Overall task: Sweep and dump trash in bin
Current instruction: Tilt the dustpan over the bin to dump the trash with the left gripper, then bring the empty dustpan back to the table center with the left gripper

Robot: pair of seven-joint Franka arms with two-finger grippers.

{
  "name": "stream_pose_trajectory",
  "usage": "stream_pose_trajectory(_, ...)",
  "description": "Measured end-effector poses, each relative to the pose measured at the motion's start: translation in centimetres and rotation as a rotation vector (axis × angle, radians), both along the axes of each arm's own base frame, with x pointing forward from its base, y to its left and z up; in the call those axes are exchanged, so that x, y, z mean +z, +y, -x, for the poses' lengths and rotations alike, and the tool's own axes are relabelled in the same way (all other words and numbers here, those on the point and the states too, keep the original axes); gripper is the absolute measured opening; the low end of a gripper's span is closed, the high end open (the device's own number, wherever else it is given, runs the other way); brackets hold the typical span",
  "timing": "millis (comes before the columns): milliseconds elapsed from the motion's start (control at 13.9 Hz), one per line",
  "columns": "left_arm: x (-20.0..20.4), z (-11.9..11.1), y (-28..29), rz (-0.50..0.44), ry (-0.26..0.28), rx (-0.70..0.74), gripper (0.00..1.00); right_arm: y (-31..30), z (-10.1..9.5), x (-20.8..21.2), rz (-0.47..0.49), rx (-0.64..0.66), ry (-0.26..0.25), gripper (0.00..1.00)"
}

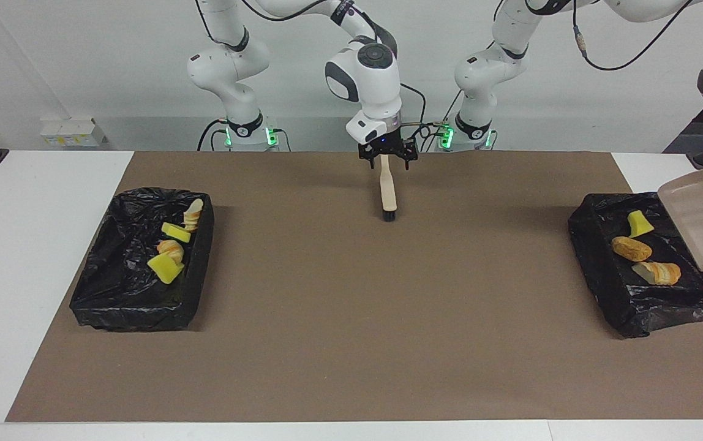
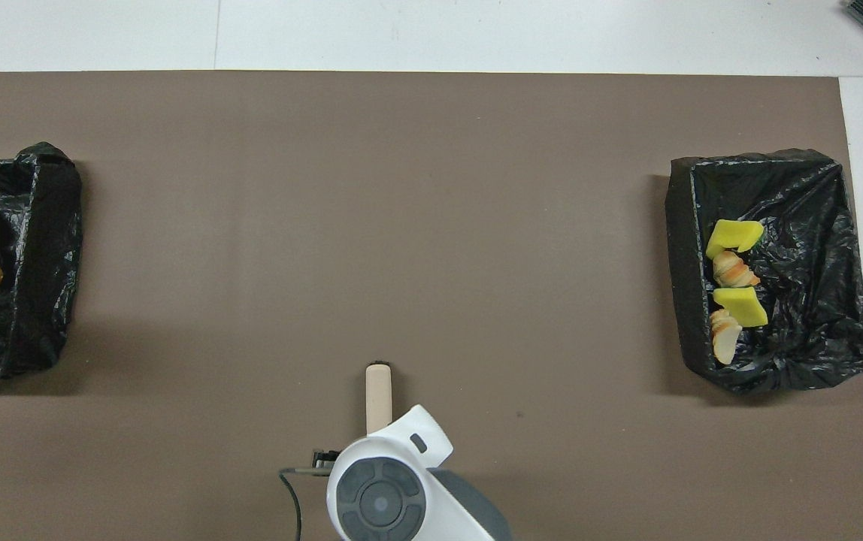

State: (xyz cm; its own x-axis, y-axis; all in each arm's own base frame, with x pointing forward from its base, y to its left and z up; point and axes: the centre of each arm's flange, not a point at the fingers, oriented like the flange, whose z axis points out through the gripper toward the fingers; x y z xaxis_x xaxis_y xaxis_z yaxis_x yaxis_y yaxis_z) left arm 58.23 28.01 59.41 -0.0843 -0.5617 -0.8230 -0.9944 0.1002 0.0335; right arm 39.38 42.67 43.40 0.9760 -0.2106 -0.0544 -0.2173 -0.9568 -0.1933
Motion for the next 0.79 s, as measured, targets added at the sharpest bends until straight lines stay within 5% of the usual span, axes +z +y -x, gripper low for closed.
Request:
stream_pose_trajectory(431, 1.2, -0.7, -4.1, -0.012, -0.056, -0.024, 0.33, -7.9, -4.2, 4.8, 0.046, 0.046, -0.026, 1.0)
stream_pose_trajectory(791, -0.4, -2.6, -11.4, 0.218, -0.125, -0.023, 0.33, -19.2, -7.5, 11.0, 0.087, 0.066, -0.066, 1.0)
